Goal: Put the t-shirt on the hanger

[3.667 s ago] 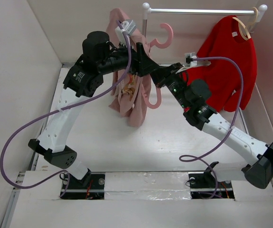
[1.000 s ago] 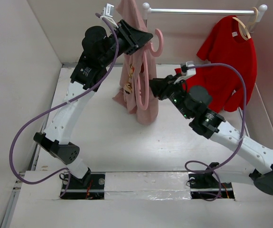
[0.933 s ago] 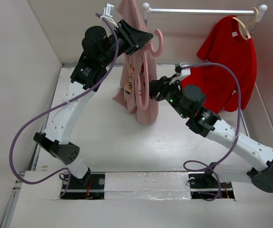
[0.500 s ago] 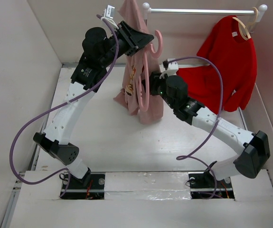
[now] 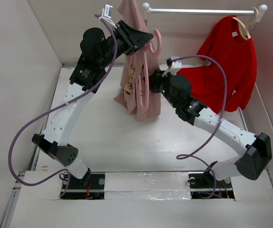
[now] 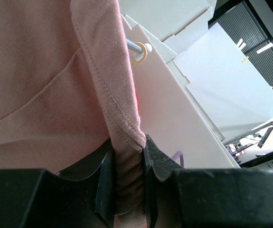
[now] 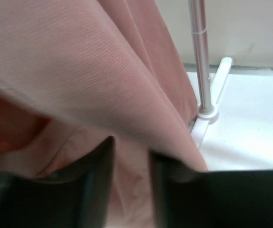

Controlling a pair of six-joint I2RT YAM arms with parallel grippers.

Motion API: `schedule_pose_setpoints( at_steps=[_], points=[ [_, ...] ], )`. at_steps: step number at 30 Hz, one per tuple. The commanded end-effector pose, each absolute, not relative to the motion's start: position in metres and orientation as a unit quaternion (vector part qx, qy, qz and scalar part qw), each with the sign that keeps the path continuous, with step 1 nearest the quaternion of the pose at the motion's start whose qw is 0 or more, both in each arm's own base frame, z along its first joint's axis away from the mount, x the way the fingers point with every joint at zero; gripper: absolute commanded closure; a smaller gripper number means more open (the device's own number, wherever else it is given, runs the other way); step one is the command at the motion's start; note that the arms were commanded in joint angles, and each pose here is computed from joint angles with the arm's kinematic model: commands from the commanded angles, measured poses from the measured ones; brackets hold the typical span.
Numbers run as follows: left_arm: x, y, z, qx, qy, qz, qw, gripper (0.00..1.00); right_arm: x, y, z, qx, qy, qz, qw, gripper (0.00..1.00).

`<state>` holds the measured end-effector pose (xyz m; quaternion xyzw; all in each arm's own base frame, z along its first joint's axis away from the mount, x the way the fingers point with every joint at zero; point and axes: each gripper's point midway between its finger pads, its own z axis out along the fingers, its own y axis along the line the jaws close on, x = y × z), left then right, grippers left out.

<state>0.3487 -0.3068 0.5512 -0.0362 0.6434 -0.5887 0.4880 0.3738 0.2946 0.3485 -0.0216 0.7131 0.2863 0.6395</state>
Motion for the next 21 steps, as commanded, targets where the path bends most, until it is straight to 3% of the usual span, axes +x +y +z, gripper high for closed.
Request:
schedule_pose_setpoints(
  at_steps=[1,3,6,9,13,15,17,20,21],
  points=[
    [0.305,-0.280,0.624,-0.006,0.554,-0.629,0.546,1.00,0.353,0.288,0.407,-0.025,0.651,0.343,0.677,0.46],
    [0.304,-0.281,0.620,-0.006,0.556,-0.631,0.542,1.00,0.346,0.293,0.412,-0.024,0.644,0.366,0.671,0.24],
    [0.303,-0.284,0.616,0.000,0.558,-0.635,0.534,1.00,0.351,0.299,0.421,-0.025,0.638,0.379,0.670,0.17],
    [0.303,-0.285,0.610,-0.001,0.562,-0.637,0.527,1.00,0.360,0.300,0.428,-0.014,0.632,0.371,0.680,0.18],
    [0.298,-0.283,0.610,-0.001,0.561,-0.637,0.528,1.00,0.375,0.303,0.438,0.013,0.621,0.371,0.690,0.33],
    [0.298,-0.282,0.609,-0.001,0.562,-0.637,0.528,1.00,0.381,0.308,0.442,0.020,0.619,0.374,0.690,0.52],
    [0.296,-0.282,0.612,0.002,0.559,-0.637,0.531,1.00,0.380,0.310,0.448,0.025,0.613,0.379,0.693,0.53],
    [0.295,-0.280,0.612,0.001,0.558,-0.636,0.532,1.00,0.379,0.306,0.455,0.043,0.605,0.377,0.700,0.64],
    [0.294,-0.280,0.613,0.003,0.557,-0.637,0.532,1.00,0.379,0.303,0.456,0.049,0.604,0.376,0.701,0.73]
  ],
)
